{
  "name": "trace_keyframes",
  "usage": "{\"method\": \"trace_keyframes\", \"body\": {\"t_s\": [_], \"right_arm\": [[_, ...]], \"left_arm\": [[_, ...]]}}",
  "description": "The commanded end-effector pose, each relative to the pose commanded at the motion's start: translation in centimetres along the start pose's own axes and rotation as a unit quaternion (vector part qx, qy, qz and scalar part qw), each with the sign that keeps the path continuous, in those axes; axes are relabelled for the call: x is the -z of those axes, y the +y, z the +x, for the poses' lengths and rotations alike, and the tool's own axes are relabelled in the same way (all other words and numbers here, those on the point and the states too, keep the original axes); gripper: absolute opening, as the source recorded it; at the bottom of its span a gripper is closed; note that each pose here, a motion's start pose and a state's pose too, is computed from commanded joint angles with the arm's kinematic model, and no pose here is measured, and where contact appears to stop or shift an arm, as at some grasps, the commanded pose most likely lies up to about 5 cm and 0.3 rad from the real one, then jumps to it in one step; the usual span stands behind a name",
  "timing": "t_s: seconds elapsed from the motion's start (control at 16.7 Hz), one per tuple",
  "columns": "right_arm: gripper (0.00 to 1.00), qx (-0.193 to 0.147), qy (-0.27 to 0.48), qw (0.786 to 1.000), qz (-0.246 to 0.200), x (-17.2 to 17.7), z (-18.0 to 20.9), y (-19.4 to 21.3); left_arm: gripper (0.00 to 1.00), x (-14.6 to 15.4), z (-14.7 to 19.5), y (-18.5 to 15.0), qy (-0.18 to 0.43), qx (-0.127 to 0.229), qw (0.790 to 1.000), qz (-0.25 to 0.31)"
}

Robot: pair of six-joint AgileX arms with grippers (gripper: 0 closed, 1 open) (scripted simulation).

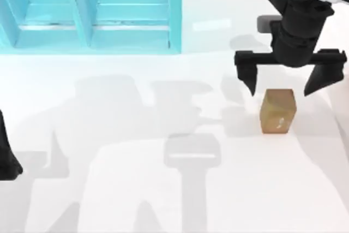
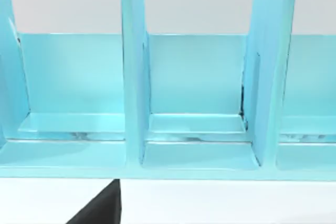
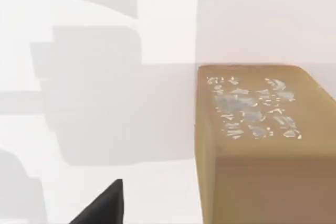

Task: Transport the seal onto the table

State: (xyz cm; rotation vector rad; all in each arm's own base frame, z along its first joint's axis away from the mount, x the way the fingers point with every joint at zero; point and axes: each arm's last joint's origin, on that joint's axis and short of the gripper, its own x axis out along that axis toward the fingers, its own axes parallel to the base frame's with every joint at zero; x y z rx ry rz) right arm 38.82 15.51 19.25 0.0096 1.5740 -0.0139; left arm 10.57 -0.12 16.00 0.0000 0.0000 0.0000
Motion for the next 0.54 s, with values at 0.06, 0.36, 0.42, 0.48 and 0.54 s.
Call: {"method": "trace_keyframes", "body": {"t_s": [0.06, 0.36, 0.42, 0.48, 0.54], "right_arm": [[1.00, 0.001, 0.002, 1.000, 0.000, 0.0, -1.5, 0.0], [1.00, 0.000, 0.001, 1.000, 0.000, 0.8, -8.3, -0.4], [1.00, -0.001, -0.001, 1.000, 0.000, 1.0, -9.1, -0.5], [1.00, -0.001, -0.003, 1.000, 0.000, 1.1, -9.5, -0.6], [1.00, -0.001, -0.003, 1.000, 0.000, 1.1, -9.6, -0.6]], "left_arm": [[1.00, 0.0, 0.0, 0.0, 0.000, 0.000, 1.000, 0.000], [1.00, 0.0, 0.0, 0.0, 0.000, 0.000, 1.000, 0.000], [1.00, 0.0, 0.0, 0.0, 0.000, 0.000, 1.000, 0.000], [1.00, 0.0, 0.0, 0.0, 0.000, 0.000, 1.000, 0.000], [1.00, 0.0, 0.0, 0.0, 0.000, 0.000, 1.000, 0.000]]}}
